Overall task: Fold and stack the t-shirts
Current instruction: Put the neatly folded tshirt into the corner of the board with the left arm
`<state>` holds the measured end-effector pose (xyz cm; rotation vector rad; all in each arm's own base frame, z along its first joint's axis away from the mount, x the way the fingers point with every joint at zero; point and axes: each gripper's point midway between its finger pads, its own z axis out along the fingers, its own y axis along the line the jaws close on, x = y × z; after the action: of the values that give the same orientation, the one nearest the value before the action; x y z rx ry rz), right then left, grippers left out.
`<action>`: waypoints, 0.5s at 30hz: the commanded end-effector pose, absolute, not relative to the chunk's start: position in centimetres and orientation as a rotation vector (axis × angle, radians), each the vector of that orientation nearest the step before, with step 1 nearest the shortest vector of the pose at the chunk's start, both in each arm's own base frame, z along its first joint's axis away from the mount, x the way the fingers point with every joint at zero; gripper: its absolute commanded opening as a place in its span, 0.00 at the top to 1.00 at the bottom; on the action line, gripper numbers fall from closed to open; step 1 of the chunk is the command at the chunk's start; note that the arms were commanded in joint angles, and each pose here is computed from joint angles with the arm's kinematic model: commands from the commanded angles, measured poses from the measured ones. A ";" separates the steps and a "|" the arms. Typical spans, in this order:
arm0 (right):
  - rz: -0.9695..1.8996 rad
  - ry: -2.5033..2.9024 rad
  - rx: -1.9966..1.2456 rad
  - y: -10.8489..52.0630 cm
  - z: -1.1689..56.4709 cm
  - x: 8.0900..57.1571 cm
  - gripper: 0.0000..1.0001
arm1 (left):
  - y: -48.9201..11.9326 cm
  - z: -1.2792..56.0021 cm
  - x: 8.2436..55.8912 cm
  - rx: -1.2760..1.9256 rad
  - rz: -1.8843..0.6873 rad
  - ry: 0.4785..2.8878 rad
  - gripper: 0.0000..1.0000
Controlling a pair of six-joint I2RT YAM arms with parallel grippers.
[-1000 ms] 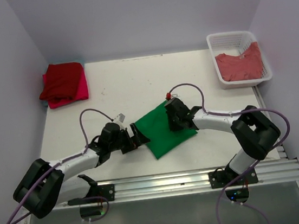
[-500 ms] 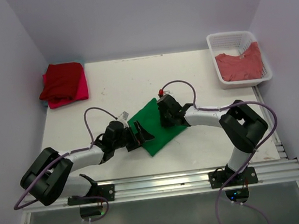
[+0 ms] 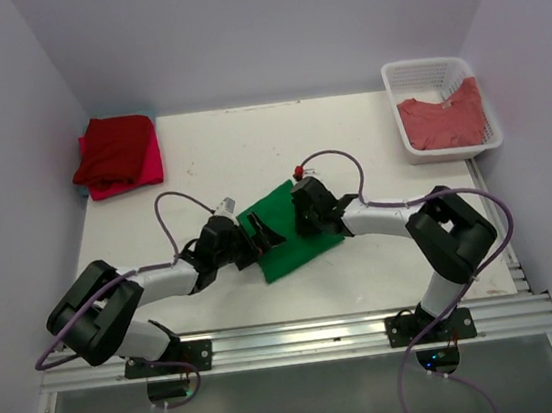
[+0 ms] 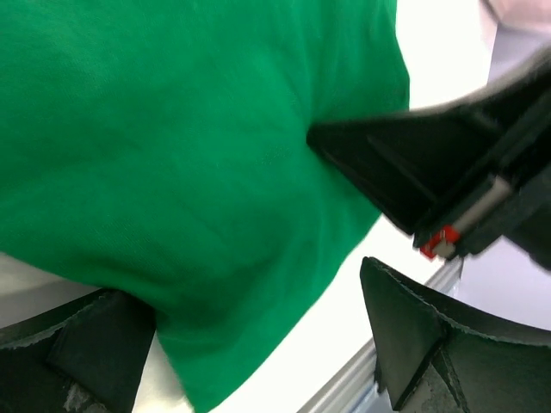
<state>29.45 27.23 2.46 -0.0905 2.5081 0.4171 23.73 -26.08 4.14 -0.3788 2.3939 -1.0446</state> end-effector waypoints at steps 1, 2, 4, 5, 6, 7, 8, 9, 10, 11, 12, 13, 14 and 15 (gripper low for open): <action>0.414 2.542 -0.083 26.5 2.0 27.7 1.00 | -22.1 -1.3 24.0 -0.482 -0.704 2.489 0.00; 0.414 2.541 -0.081 26.4 2.1 27.7 1.00 | -22.6 -1.0 24.6 -0.476 -0.717 2.482 0.00; 0.408 2.543 -0.082 26.2 1.9 27.4 1.00 | -23.2 -1.6 25.0 -0.469 -0.720 2.495 0.00; 0.403 2.545 -0.079 26.0 1.8 27.4 1.00 | -23.7 -1.4 25.5 -0.464 -0.739 2.487 0.00; 0.404 2.544 -0.079 26.0 1.9 27.4 1.00 | -24.1 -1.2 26.1 -0.461 -0.757 2.468 0.00; 0.403 2.546 -0.074 25.8 1.7 27.2 1.00 | -24.4 -1.6 25.9 -0.452 -0.775 2.486 0.01; 0.403 2.545 -0.073 25.8 1.7 27.2 1.00 | -24.9 -1.6 25.9 -0.439 -0.798 2.488 0.03; 0.405 2.544 -0.071 25.8 1.7 27.2 1.00 | -25.2 -1.4 26.1 -0.433 -0.817 2.478 0.09; 0.401 2.544 -0.068 25.7 1.7 27.1 1.00 | -25.3 -1.6 26.1 -0.431 -0.826 2.480 0.11; 0.403 2.542 -0.067 25.6 1.7 27.1 1.00 | -25.4 -1.6 26.0 -0.422 -0.837 2.483 0.14; 0.402 2.540 -0.070 25.7 1.7 27.1 1.00 | -25.7 -1.3 26.1 -0.414 -0.859 2.468 0.23; 0.397 2.540 -0.067 25.6 1.6 27.1 1.00 | -25.8 -1.3 25.9 -0.403 -0.875 2.470 0.27; 0.395 2.541 -0.066 25.5 1.5 27.1 1.00 | -25.9 -1.3 25.9 -0.392 -0.885 2.468 0.31; 0.398 2.539 -0.067 25.6 1.5 27.1 1.00 | -26.2 -1.1 26.0 -0.375 -0.913 2.452 0.43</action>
<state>28.35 26.24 2.41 -0.0635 2.5043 0.4280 28.34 -28.10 3.33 -0.3912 2.3145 -1.0321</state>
